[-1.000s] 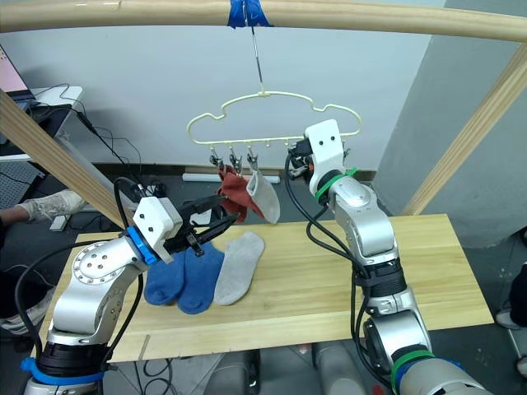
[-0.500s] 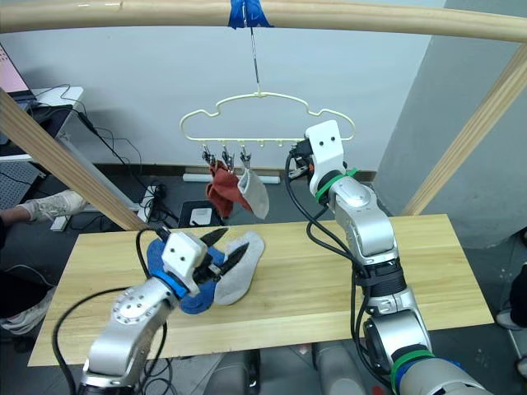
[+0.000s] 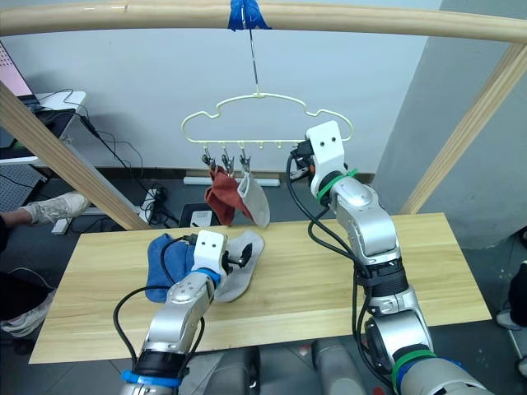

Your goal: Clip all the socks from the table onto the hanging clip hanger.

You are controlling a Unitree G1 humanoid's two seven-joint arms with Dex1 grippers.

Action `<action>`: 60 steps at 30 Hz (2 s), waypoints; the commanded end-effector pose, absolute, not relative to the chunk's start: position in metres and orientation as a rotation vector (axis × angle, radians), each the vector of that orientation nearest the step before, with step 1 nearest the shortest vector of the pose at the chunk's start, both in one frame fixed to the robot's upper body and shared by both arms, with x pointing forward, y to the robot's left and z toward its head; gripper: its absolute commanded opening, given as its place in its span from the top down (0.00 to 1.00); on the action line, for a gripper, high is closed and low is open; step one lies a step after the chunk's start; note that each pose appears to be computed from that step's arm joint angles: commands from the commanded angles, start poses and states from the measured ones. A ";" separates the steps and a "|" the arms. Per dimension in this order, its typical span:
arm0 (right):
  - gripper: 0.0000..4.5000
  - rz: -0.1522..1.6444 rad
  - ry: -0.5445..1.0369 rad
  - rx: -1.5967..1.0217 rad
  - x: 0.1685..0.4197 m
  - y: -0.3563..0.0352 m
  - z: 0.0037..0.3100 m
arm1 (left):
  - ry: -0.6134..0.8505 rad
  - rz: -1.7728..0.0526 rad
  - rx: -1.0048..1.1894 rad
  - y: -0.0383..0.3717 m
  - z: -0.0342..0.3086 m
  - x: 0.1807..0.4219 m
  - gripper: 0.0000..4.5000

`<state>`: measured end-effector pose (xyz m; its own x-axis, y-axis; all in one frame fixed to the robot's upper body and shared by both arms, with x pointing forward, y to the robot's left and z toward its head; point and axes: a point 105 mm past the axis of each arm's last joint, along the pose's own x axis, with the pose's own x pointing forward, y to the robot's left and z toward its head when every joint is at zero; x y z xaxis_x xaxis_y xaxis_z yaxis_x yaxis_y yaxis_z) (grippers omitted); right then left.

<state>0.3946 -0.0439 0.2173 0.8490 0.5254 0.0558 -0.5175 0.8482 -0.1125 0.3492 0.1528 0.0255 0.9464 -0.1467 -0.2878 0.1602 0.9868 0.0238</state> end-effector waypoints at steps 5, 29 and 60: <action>1.00 0.576 -0.162 -0.078 0.386 -0.035 0.240 | 0.383 -0.178 0.032 0.144 0.009 0.360 0.01; 1.00 0.568 -0.140 -0.064 0.382 -0.037 0.235 | 0.436 -0.243 0.090 0.136 -0.007 0.347 0.99; 1.00 0.644 -0.103 -0.003 0.366 -0.025 0.239 | -0.332 -0.390 0.187 0.061 0.126 0.334 0.99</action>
